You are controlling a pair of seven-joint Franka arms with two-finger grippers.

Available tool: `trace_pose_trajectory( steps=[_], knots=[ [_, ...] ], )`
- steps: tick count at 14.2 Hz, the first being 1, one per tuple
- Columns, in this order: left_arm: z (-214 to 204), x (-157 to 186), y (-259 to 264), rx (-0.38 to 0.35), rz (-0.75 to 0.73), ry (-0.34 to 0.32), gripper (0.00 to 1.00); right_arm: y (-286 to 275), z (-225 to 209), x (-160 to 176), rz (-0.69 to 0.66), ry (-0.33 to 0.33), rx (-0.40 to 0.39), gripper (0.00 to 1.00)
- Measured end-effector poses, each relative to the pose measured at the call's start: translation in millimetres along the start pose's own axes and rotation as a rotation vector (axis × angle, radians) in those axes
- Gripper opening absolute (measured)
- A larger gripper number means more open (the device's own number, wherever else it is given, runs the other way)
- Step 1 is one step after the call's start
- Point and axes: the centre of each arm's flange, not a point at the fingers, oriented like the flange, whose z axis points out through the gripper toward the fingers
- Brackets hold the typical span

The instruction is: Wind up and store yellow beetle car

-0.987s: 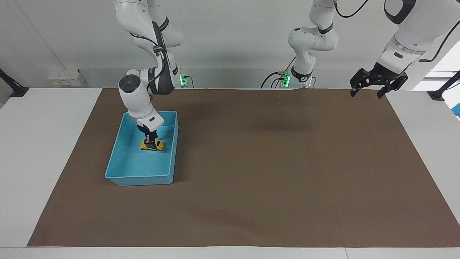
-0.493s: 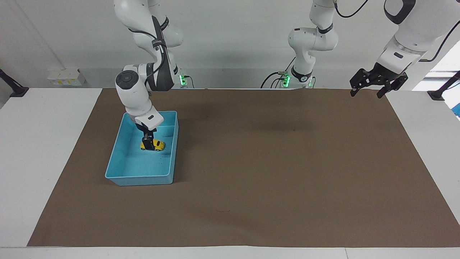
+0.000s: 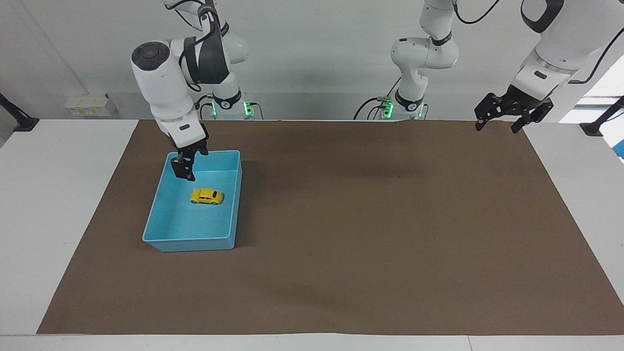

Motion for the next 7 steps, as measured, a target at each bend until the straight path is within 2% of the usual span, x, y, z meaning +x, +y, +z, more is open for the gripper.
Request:
trace_pose_trajectory(
  steps=[4, 7],
  knots=[
    [0.0, 0.0, 0.0, 0.000, 0.000, 0.000, 1.00, -14.7, -62.5, -10.3, 0.319, 0.038, 0.031, 1.00],
    [0.0, 0.0, 0.0, 0.000, 0.000, 0.000, 1.00, -16.5, -79.6, -10.9, 0.586, 0.045, 0.029, 1.00]
  ],
)
